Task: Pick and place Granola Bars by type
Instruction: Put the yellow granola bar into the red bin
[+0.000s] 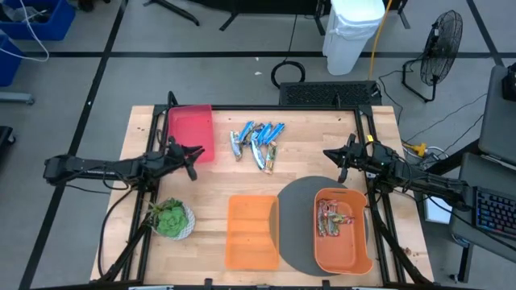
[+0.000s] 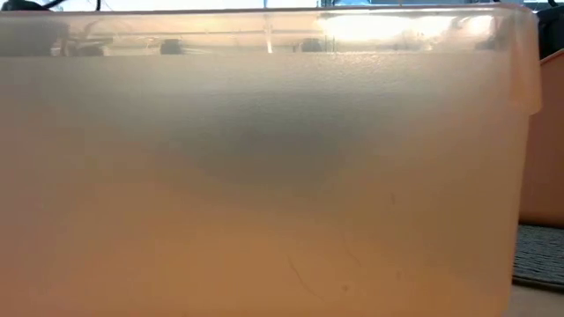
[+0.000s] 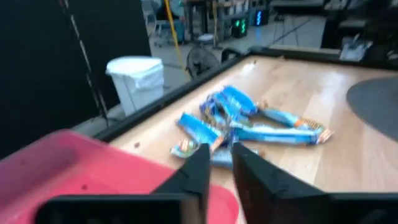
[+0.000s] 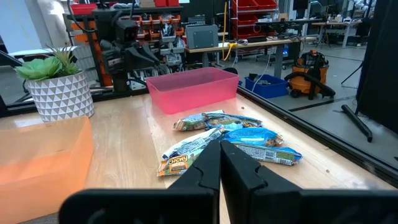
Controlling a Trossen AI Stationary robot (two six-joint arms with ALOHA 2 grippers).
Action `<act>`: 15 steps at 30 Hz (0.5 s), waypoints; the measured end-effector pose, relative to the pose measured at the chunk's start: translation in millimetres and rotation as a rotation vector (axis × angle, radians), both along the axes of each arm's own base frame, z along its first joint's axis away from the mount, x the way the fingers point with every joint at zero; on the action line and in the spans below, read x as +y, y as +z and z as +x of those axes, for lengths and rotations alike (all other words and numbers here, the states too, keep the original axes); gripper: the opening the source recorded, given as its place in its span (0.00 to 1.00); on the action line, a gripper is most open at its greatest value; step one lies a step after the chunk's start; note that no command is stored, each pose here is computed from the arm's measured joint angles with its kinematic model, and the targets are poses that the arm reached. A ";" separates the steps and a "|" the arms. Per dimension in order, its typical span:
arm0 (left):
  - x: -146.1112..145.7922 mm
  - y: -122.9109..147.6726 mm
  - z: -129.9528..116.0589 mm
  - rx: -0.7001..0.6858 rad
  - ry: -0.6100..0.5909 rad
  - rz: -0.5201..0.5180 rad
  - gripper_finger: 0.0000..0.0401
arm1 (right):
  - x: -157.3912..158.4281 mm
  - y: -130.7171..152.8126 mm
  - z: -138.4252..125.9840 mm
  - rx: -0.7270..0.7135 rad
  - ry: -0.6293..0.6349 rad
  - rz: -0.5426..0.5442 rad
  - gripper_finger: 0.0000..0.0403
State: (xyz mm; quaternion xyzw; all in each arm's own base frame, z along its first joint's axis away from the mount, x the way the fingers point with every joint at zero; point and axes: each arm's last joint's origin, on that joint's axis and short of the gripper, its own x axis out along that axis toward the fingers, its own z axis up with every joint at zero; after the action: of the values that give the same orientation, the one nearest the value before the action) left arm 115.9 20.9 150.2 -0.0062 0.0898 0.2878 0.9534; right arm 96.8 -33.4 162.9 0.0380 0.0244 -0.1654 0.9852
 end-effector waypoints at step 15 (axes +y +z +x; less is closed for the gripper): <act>15.8 53.4 29.8 0.041 0.156 -0.230 0.01 | 0.0 -0.1 0.0 0.001 0.000 0.000 0.00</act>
State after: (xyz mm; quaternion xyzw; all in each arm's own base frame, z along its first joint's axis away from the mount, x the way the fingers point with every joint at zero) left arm 145.7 36.7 203.6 -0.1167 0.1407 0.3489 0.9191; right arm 96.8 -33.4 162.7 0.0381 0.0247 -0.1655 0.9852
